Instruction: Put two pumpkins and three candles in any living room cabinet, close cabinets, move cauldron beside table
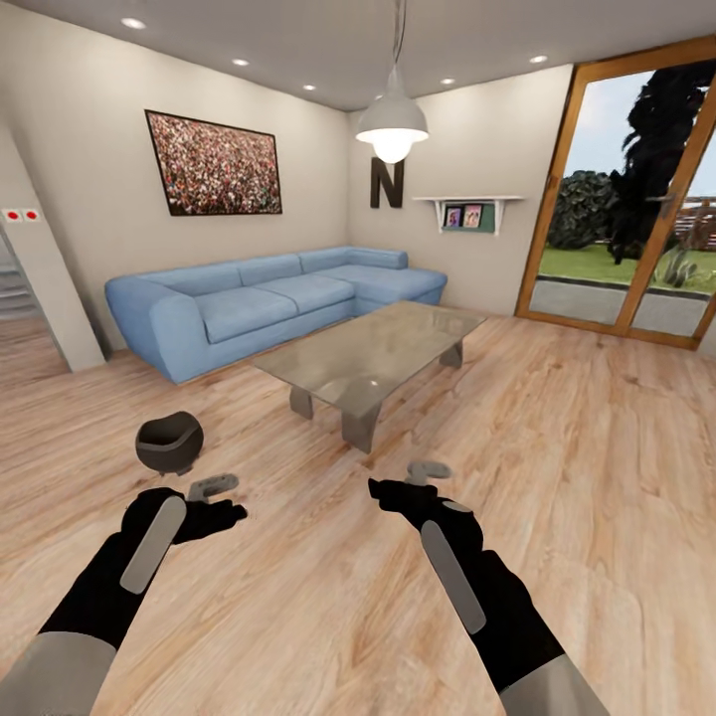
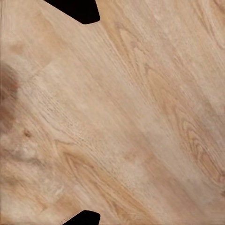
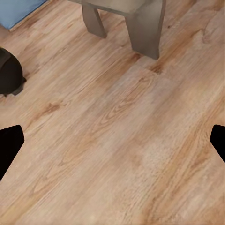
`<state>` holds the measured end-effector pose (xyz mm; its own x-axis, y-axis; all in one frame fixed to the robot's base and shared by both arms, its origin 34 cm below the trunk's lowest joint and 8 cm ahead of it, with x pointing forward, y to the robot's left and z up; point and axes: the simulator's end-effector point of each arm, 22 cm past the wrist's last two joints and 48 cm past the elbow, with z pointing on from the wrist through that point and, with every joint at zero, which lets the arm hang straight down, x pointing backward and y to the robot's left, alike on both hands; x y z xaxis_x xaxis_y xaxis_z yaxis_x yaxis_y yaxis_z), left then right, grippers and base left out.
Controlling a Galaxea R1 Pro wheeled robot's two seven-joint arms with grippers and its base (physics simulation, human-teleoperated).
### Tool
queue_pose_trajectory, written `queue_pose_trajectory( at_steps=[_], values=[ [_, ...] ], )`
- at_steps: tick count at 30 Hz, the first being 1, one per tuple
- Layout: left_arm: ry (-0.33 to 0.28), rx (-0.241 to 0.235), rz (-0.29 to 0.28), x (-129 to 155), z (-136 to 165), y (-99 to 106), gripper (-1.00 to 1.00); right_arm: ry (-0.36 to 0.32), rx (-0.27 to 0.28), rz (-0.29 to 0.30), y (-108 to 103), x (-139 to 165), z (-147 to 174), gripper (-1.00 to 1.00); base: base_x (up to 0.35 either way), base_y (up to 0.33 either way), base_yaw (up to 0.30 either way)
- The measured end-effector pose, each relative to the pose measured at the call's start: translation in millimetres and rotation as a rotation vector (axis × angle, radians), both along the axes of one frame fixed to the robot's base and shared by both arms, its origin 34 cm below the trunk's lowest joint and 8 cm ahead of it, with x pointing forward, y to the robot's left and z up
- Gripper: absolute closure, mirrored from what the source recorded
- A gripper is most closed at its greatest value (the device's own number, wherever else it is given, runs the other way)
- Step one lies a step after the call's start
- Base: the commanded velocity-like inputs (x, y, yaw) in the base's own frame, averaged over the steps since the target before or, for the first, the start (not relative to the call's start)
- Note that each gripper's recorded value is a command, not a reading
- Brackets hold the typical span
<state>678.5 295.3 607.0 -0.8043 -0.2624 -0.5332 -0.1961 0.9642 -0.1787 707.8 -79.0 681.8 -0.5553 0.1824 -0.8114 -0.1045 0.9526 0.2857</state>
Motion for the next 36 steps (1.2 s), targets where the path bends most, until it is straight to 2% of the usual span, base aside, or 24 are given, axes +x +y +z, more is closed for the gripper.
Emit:
queue_pose_trajectory(
  at_steps=[8,19,28,36],
  values=[
    [-0.005,-0.008,0.014,3.0,20.7,4.0,-1.00,-0.012,-0.002,-0.002,-0.7,3.1,23.0,-1.00,-0.012,0.000,0.008],
    [-0.022,-0.010,0.016,7.6,53.2,4.6,-1.00,-0.028,-0.002,-0.001,0.4,6.1,55.7,-1.00,-0.177,0.057,0.118],
    [-0.035,-0.011,0.014,7.9,60.5,3.4,-1.00,-0.046,-0.020,0.031,12.7,1.2,63.0,-1.00,-0.009,0.004,0.192],
    [-0.047,-0.011,0.014,8.0,66.8,3.4,-1.00,-0.058,-0.023,0.034,13.7,0.1,69.3,-1.00,0.000,0.000,0.200]
  ],
)
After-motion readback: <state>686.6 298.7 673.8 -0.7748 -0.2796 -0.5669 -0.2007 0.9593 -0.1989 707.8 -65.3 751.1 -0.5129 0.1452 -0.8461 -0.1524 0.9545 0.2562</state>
